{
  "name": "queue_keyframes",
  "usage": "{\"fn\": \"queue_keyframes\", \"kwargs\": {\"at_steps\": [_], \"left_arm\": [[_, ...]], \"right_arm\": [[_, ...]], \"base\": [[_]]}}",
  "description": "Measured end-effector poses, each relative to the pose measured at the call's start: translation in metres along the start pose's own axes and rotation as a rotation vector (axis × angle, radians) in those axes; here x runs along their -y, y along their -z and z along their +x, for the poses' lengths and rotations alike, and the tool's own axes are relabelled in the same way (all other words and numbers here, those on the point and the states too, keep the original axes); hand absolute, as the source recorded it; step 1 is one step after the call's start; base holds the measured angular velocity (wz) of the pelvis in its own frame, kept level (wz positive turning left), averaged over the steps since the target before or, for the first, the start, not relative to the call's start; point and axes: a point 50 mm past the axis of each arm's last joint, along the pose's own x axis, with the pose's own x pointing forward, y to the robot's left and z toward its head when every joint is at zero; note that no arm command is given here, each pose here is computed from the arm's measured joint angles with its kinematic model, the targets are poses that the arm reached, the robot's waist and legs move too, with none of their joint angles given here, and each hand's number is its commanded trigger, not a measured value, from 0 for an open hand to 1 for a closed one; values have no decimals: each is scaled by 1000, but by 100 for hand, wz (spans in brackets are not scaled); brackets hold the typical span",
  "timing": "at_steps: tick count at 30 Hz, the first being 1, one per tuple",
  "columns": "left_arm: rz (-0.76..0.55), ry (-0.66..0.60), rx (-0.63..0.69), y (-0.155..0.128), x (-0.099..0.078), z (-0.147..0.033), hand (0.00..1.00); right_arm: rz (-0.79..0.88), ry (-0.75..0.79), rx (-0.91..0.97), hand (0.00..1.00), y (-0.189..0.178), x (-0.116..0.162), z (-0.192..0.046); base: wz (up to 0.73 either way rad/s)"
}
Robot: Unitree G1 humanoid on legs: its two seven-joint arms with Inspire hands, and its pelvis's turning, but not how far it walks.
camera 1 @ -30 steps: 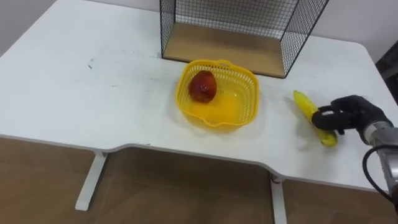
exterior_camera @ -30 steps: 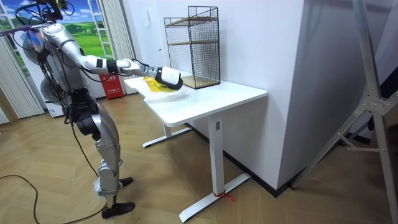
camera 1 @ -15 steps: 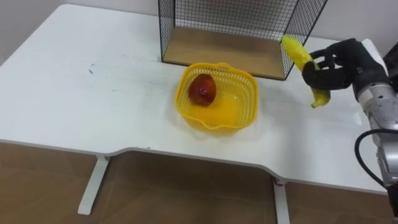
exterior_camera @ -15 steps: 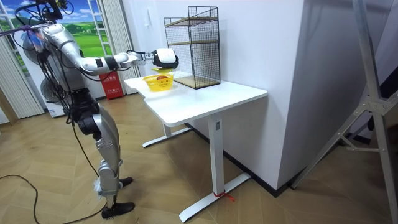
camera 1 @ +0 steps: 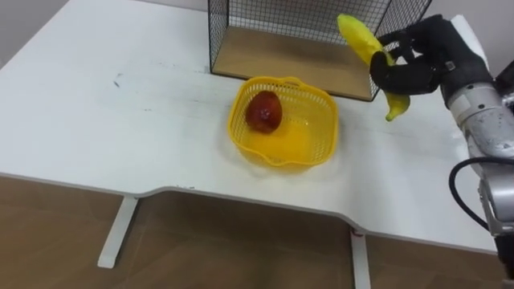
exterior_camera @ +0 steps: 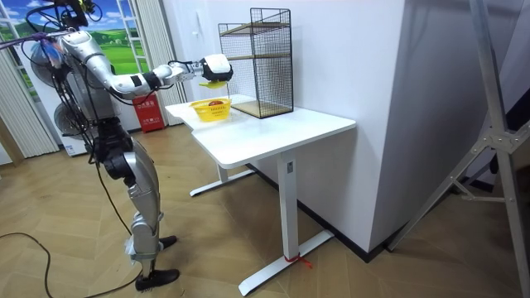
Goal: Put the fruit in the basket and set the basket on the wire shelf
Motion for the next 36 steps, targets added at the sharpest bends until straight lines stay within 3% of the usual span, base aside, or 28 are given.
{"fn": "queue_keyframes", "kwargs": {"at_steps": [9,28,29,30,31,36], "left_arm": [[10,37,7,-3,3,0,0],[28,61,-12,-1,7,0,0],[29,60,-12,-1,7,0,0],[29,60,-13,-1,7,0,0],[29,59,-13,-1,7,0,0],[43,61,-13,-1,8,0,0]], "right_arm": [[-91,-131,12,100,-6,-26,3],[-80,-246,24,100,-10,-48,4],[-81,-247,24,68,-10,-48,4],[-81,-248,24,13,-10,-48,4],[-82,-250,25,0,-10,-49,4],[-88,-263,28,0,-11,-54,3]], "base": [[-2],[1],[0],[0],[0],[5]]}}
